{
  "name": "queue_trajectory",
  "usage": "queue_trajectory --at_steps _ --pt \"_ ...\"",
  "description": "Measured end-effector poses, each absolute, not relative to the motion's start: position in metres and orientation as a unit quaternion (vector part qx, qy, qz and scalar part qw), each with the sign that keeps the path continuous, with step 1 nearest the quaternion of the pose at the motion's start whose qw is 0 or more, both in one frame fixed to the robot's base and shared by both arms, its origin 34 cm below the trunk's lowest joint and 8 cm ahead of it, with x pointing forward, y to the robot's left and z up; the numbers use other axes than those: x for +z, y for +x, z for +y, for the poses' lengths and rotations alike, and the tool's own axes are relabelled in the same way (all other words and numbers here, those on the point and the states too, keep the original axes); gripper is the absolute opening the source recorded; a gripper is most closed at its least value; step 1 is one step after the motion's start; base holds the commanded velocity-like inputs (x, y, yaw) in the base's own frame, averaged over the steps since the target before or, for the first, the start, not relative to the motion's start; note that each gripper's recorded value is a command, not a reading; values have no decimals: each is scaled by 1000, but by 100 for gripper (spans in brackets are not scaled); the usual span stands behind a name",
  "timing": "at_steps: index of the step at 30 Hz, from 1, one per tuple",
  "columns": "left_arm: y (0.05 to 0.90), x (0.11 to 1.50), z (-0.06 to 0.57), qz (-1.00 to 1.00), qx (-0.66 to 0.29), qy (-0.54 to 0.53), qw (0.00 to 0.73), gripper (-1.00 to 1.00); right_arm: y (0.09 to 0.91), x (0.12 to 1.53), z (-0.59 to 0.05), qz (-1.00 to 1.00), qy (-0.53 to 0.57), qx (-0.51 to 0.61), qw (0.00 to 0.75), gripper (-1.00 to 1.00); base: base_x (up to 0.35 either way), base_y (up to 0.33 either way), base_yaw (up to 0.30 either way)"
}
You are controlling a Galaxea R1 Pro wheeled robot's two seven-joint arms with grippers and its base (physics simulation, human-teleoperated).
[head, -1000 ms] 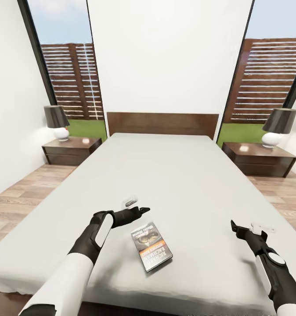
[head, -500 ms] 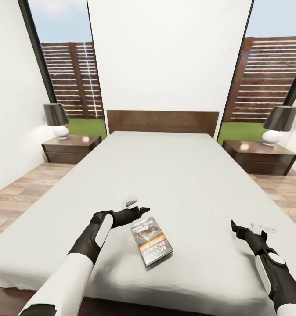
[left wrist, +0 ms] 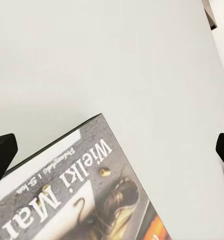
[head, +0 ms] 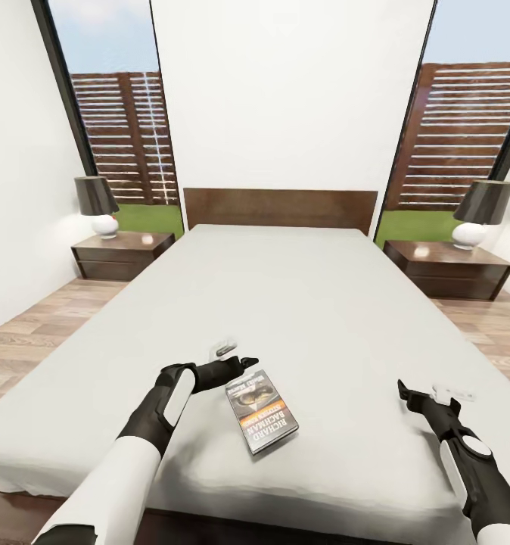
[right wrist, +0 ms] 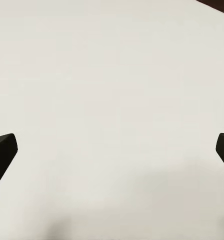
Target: In the bedroom, move the book from the bed onto either nightstand, and place the two sandals side by side next to the bed.
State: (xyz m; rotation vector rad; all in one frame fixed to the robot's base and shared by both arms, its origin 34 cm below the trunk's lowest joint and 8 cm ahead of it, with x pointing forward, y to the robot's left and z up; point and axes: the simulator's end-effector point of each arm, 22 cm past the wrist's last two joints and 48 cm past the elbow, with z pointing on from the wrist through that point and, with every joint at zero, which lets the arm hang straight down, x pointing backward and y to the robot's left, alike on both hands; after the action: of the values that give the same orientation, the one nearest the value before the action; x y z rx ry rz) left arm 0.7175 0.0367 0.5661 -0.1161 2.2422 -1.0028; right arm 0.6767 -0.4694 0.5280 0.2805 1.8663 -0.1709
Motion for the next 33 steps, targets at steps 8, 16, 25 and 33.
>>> queue_trajectory --at_steps 8,16,25,33 --pt "718 567 37 859 -384 -44 335 100 677 528 -469 800 120 -73 584 100 0 0 0" --pt "718 567 37 859 -384 -44 335 100 677 528 -469 800 120 -73 584 100 51 0 0" --pt "718 567 37 859 -384 -44 335 100 677 527 -469 800 120 -73 583 100 121 0 0" --pt "717 564 37 859 -384 -44 335 100 676 525 -469 800 120 -73 583 100 3 0 0"
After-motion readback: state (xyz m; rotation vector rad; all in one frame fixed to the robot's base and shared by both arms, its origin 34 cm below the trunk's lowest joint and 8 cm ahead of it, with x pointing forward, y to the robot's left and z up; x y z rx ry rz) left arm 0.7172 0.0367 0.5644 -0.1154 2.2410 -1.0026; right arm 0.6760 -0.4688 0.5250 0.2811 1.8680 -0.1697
